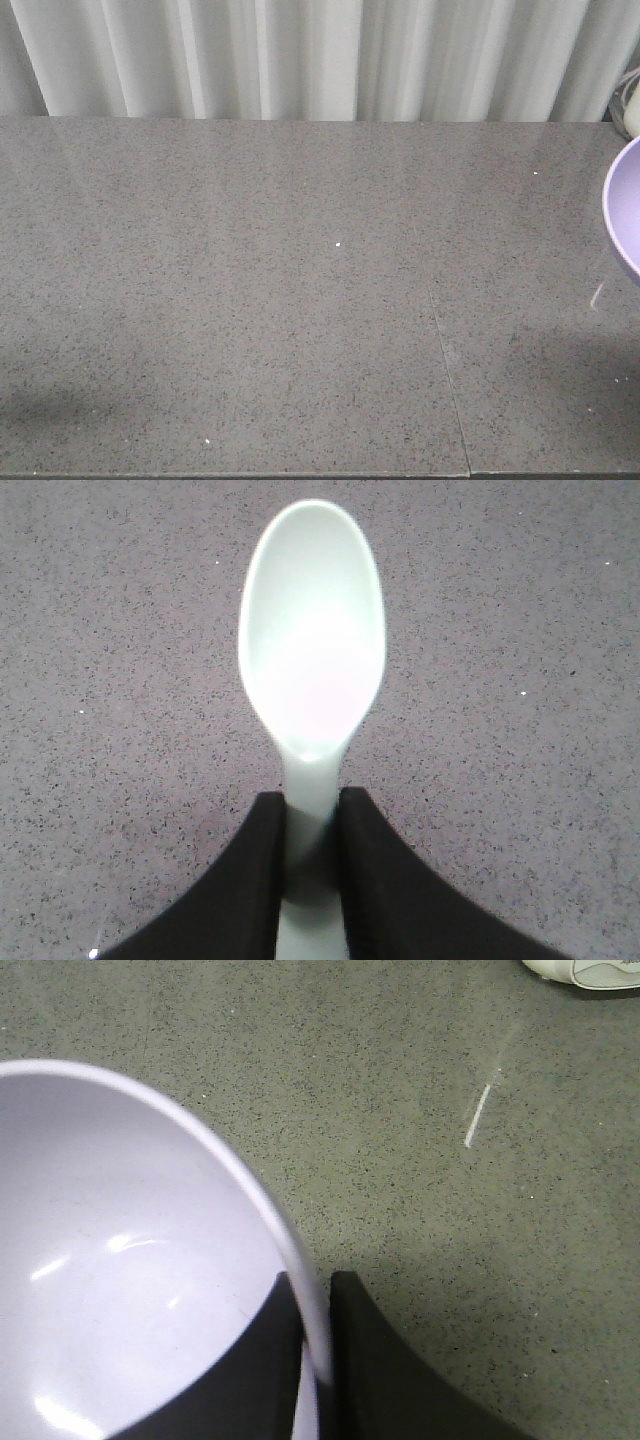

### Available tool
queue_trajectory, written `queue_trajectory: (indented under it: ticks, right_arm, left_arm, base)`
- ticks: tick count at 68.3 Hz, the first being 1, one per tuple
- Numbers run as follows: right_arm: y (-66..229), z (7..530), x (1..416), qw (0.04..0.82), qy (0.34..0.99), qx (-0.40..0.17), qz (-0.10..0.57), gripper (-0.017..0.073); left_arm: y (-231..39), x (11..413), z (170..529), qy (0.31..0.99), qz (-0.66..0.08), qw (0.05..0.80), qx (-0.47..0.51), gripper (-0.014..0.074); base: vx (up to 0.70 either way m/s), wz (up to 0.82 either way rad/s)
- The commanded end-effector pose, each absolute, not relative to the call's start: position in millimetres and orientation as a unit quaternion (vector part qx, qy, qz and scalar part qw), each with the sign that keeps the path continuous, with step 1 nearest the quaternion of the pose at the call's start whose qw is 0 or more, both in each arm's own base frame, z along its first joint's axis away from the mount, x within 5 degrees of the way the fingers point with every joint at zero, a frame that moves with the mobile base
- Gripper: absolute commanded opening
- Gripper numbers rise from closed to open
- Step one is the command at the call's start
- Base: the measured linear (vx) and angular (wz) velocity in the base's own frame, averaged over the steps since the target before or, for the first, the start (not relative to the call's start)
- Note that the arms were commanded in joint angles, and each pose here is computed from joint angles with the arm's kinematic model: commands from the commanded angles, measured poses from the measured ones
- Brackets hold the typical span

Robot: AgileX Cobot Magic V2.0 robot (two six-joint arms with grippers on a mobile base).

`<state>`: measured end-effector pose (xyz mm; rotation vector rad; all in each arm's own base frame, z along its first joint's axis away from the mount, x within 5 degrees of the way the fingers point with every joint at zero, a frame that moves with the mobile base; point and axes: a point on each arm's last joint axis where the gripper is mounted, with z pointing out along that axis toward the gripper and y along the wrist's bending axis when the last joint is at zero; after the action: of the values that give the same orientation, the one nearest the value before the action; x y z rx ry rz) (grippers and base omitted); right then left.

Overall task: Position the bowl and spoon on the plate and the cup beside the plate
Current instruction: 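Drive the base, carrying spoon and bowl, to the counter with the plate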

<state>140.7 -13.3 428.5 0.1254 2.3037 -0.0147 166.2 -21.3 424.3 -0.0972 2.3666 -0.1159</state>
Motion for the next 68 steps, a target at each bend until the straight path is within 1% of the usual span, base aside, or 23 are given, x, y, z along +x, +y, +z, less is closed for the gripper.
queue_trajectory:
  ticks: [1, 68]
  right_arm:
    - [-14.6, 441.6, 140.9, 0.447, 0.893, 0.048, -0.013, -0.0006]
    - [-14.6, 441.6, 140.9, 0.447, 0.893, 0.048, -0.013, -0.0006]
  left_arm:
    - [-22.3, 166.5, 435.7, 0.907, -0.055, 0.416, -0.038, -0.0006]
    - [-22.3, 166.5, 435.7, 0.907, -0.055, 0.416, -0.038, -0.0006]
  base:
    - [0.0, 0.0]
    - [0.0, 0.0]
